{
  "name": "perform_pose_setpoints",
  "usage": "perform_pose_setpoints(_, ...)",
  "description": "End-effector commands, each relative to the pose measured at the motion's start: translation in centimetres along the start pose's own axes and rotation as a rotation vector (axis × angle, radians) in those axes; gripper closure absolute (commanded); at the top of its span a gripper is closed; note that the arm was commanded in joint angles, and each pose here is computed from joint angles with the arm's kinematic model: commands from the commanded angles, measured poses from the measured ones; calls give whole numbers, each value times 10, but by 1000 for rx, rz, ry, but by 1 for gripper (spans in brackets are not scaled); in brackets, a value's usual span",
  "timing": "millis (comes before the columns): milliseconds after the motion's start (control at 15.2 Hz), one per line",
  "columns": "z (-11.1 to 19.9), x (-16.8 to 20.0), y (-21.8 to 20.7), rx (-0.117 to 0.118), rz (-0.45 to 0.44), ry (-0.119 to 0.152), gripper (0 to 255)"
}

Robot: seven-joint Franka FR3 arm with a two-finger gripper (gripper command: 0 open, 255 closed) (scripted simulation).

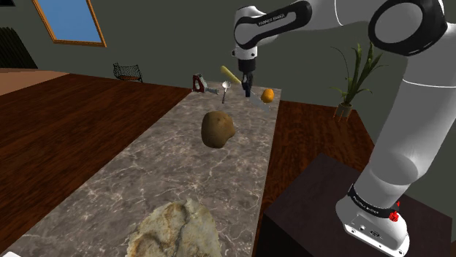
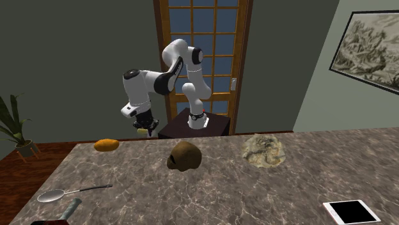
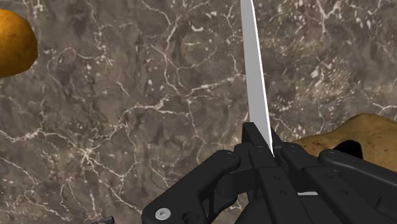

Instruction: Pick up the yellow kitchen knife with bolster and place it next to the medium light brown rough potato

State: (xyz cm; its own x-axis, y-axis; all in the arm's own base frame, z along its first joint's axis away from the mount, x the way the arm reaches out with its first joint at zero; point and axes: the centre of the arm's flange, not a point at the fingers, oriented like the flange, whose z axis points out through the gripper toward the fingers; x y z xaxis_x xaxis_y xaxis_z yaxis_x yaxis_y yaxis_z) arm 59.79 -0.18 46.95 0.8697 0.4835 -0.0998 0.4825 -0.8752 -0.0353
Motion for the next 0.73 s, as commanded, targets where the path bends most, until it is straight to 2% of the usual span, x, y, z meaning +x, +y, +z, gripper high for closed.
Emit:
perform_pose_setpoints(0,1,-2,25,0,-1,0,255)
perform_pose_setpoints(660,-2,-14,152,0,-1,0,255)
